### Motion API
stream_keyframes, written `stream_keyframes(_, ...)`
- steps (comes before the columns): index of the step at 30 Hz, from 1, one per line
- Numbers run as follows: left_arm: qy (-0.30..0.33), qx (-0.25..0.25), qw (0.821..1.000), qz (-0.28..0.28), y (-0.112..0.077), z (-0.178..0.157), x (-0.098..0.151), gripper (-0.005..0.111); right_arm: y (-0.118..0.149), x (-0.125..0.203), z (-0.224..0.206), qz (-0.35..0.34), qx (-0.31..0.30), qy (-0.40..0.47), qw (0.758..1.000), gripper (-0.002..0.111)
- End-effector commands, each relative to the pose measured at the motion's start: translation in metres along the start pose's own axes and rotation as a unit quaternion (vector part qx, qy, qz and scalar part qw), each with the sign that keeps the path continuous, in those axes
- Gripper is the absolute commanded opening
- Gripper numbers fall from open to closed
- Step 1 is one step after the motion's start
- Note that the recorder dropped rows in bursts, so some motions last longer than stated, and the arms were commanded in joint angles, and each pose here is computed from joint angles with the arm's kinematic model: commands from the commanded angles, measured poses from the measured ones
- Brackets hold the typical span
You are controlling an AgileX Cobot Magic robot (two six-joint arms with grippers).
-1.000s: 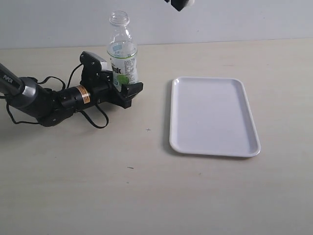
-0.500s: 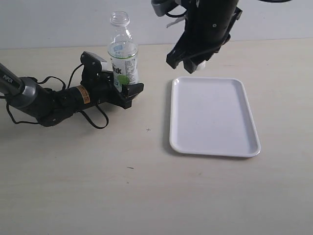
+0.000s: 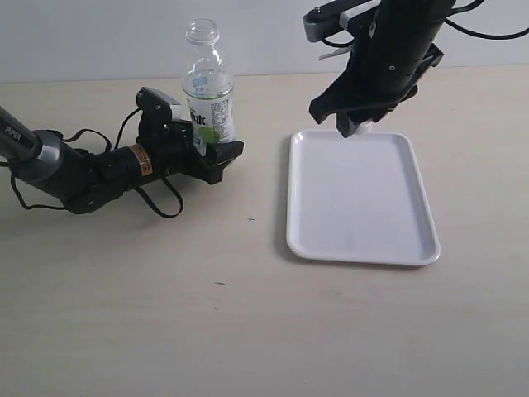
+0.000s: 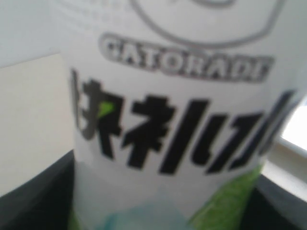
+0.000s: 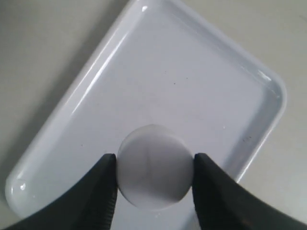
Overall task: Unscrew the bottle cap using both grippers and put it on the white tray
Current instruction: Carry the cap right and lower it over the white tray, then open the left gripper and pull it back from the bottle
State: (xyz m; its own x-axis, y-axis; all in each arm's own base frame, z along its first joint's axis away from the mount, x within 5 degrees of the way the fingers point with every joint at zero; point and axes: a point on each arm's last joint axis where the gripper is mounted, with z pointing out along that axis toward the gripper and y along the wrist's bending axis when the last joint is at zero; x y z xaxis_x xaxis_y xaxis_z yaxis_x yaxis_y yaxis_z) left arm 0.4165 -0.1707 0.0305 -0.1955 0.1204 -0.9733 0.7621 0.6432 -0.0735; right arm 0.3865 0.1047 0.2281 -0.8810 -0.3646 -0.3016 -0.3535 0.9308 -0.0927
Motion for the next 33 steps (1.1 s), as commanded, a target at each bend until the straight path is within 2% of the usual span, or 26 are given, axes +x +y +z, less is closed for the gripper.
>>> stream_keyframes(1,-0.012,0.013,1.0,-0.006,-0.003,0.001,-0.004,0.0,0.001,-0.002,0.008,0.002,-0.015,-0.009,1.0,0.0)
stream_keyframes(12,-0.01,0.016,1.0,-0.018,-0.004,0.001,-0.004,0.0,0.005,0.002,0.057,0.0,-0.021,0.04,0.999,0.0)
stream_keyframes(23,-0.01,0.015,1.0,-0.018,-0.004,0.001,-0.004,0.002,0.003,0.004,0.062,-0.008,-0.013,0.046,0.999,0.0)
stream_keyframes(25,-0.011,0.016,1.0,-0.018,-0.004,0.001,-0.004,0.01,0.003,0.004,0.062,-0.008,-0.013,0.046,0.999,0.0)
stream_keyframes(33,-0.014,0.011,1.0,-0.022,-0.003,0.001,-0.004,0.062,0.003,0.004,0.062,-0.009,-0.013,0.046,0.999,0.0)
